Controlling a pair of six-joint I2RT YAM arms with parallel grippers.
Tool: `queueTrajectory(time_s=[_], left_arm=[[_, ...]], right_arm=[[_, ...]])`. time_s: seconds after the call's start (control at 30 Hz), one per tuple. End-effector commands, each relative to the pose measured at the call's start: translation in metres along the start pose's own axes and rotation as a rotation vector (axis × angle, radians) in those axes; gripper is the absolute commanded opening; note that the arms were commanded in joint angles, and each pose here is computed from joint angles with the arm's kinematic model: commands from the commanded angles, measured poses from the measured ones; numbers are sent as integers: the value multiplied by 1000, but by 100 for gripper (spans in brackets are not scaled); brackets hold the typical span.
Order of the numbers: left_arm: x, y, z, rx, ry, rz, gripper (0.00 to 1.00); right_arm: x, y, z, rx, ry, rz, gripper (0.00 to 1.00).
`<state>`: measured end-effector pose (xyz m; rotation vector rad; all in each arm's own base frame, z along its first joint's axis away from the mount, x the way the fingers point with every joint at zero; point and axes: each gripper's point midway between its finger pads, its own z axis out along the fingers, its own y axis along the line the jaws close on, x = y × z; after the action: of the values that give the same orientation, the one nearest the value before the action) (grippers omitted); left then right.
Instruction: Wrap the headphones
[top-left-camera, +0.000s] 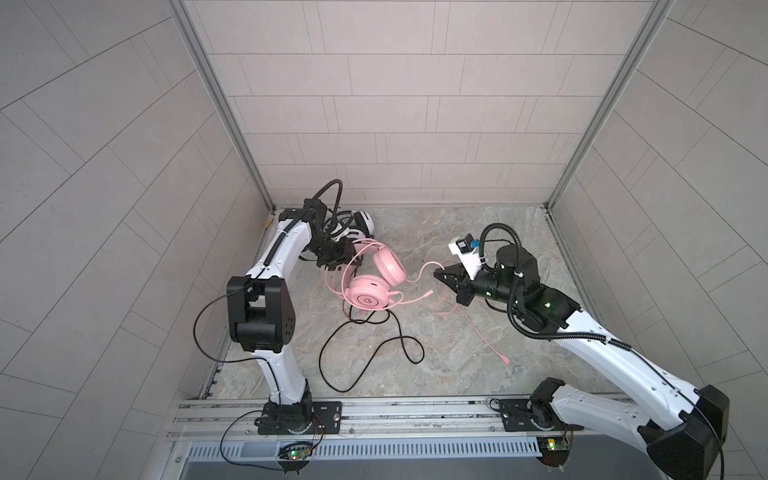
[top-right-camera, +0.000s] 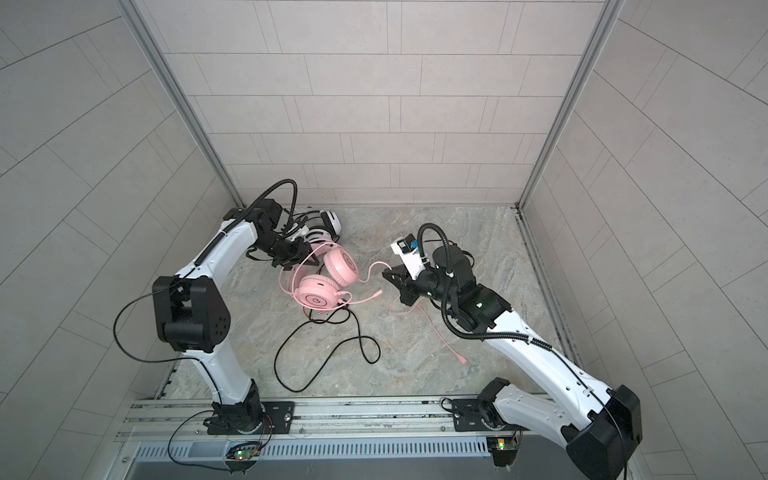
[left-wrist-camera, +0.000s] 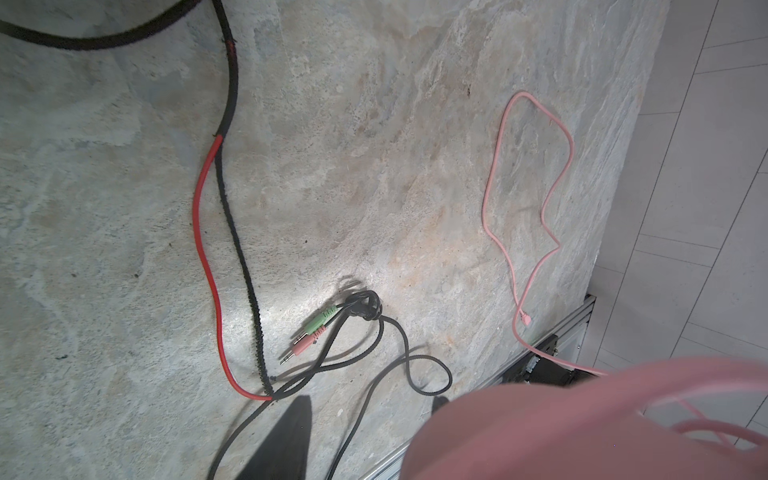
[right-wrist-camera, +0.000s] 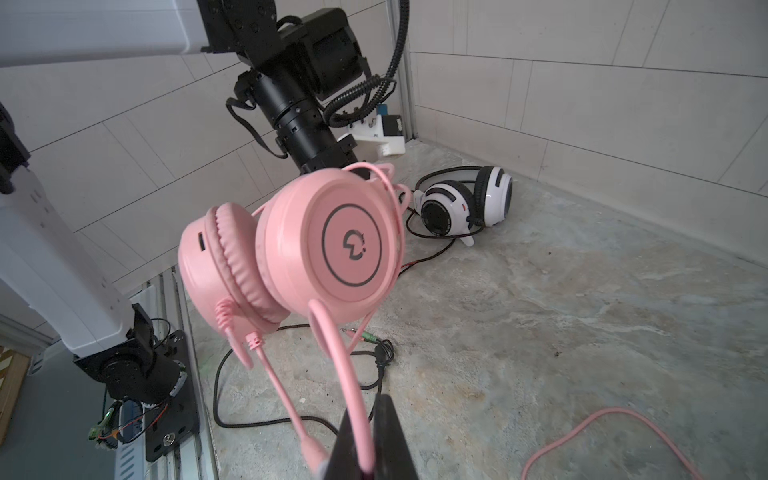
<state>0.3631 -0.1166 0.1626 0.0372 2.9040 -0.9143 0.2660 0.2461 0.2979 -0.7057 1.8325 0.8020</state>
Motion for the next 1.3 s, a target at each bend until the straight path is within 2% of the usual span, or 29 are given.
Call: queueTrajectory(time_s=[0.0, 0.13, 0.37, 0.47, 0.63, 0.97, 1.13, 1.27], left_arm=[[11, -15, -10, 63, 7, 1, 0], [11, -21, -13, 86, -4, 9, 0], [7, -44, -28, 170, -51, 25, 0], [1, -59, -37, 232, -93, 27, 0], [-7, -76, -57, 263, -165, 50, 0], [-30, -109, -90, 399, -331, 41, 0], [-38, -123, -107, 500, -391, 32, 0], [-41, -123, -115, 509, -431, 15, 0]], right_arm=[[-8, -10, -6, 38, -18, 29, 4], [-1, -39, -8, 121, -11, 97, 4], [43, -91, 0, 269, 71, 221, 4], [64, -98, 12, 273, 121, 248, 4], [90, -107, 23, 282, 165, 278, 3], [141, -145, 23, 426, 277, 359, 1], [151, -147, 22, 409, 295, 414, 1], [157, -149, 23, 415, 308, 420, 1]])
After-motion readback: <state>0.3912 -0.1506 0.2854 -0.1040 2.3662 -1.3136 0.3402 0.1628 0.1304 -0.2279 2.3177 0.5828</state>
